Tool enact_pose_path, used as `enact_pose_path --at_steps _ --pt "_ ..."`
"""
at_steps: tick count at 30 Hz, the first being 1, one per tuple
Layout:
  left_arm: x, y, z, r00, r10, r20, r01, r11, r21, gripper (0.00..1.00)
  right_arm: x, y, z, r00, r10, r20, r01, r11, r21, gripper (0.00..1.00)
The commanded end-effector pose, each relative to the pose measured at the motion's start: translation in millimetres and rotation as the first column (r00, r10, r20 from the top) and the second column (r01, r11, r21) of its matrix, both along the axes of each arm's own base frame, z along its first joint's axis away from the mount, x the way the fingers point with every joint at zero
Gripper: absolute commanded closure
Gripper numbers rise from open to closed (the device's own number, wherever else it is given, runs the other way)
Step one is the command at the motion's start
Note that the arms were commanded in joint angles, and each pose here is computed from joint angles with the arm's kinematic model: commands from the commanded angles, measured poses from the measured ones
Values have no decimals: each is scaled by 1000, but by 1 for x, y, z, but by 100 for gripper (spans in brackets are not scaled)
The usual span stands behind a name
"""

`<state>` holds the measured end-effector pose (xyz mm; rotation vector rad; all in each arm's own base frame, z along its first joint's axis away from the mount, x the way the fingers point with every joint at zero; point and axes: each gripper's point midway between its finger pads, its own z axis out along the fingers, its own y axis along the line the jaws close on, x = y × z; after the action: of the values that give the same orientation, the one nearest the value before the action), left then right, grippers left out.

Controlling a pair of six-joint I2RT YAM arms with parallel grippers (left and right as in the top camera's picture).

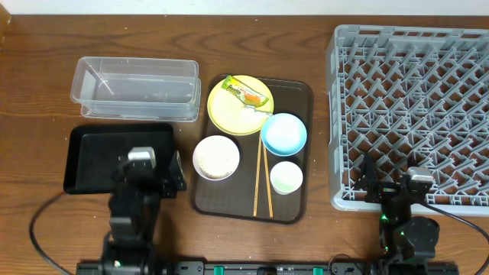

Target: Sort waste into correct bins and load items into the dishwasher rack

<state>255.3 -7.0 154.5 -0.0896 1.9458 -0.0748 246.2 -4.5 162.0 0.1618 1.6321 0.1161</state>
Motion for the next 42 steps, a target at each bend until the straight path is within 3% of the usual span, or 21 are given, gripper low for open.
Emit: enact_pose_path --at_steps 1,12,21,25,33,42 --pt "15 -3 23 998 -8 -65 7 1000 -13 2 -1 3 23 1000 12 25 -13 1000 10 1" --pt "75 -7 38 949 -9 -314 10 1000 2 2 26 0 37 973 1 -232 -9 999 -35 1" --pt "62 -9 15 864 -17 -502 20 1000 0 2 70 2 53 900 8 -435 -22 999 -29 1" --pt "65 -10 15 870 -21 -493 20 1000 -7 1 78 5 48 873 27 -488 -40 999 -16 1" --pt "86 -41 27 895 -139 -423 86 986 -142 2 84 5 54 888 26 -459 -39 999 -18 1" --pt "129 -95 39 875 -240 -420 241 969 -50 1 85 6 48 878 30 -477 -41 999 -12 1"
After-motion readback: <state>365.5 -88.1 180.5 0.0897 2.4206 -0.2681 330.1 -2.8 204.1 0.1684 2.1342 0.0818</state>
